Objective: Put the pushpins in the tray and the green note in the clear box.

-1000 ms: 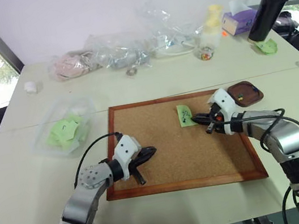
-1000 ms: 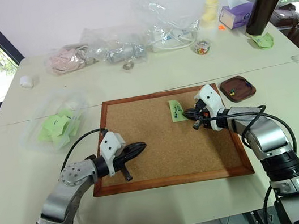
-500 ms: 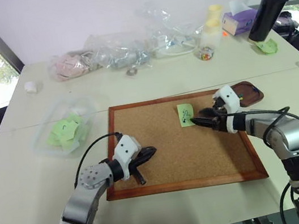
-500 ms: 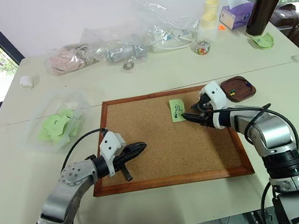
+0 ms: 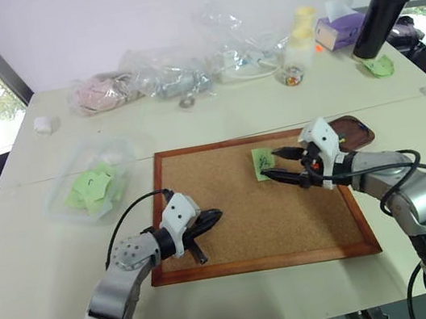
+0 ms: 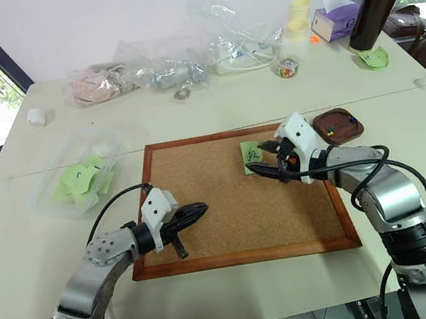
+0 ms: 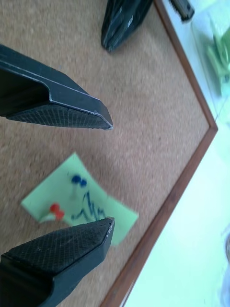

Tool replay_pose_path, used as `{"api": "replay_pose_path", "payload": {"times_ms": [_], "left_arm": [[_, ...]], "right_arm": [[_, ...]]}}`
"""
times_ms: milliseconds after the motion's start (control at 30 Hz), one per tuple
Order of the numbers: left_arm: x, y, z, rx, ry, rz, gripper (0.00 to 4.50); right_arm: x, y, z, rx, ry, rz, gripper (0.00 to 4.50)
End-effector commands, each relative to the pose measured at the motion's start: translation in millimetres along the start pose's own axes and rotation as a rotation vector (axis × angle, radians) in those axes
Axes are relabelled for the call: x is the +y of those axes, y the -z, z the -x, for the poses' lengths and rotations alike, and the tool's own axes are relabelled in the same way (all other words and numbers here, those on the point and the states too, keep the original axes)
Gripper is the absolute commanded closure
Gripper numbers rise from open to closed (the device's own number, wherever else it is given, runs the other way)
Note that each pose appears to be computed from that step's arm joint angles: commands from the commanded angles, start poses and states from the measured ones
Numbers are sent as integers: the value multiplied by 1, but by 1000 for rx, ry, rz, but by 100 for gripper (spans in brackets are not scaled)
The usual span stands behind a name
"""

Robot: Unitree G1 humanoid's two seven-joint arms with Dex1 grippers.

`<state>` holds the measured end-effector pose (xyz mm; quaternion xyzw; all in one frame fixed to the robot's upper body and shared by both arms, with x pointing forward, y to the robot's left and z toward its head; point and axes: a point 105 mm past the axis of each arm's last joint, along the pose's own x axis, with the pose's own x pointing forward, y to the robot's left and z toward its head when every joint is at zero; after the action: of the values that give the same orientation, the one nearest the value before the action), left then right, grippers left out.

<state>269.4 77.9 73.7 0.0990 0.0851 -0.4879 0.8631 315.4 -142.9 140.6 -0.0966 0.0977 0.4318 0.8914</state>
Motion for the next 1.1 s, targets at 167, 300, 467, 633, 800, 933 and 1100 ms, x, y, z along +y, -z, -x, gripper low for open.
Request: {"api": "replay_pose_path", "payload": {"times_ms": [167,300,467,633,800,933,1100], "left_arm": [[-5,24,1,75,2,56,450],[-5,24,1,72,-6,57,450],[-6,23,2,69,-9,60,450],[-6,22,2,68,-9,60,450],[-5,20,1,66,-8,54,450],[-4,19,0,66,-8,51,450],[-3,17,0,65,-12,44,450]], "right_arm": [[-10,13,-13,40,-36,-8,154],[-18,23,-15,62,-12,-31,154],[-20,24,-13,57,-7,-55,154],[-21,29,-10,67,1,-79,154],[-23,34,-8,66,26,-135,178],[-24,36,-9,77,29,-130,334],[-22,39,-11,93,21,-113,445]]}}
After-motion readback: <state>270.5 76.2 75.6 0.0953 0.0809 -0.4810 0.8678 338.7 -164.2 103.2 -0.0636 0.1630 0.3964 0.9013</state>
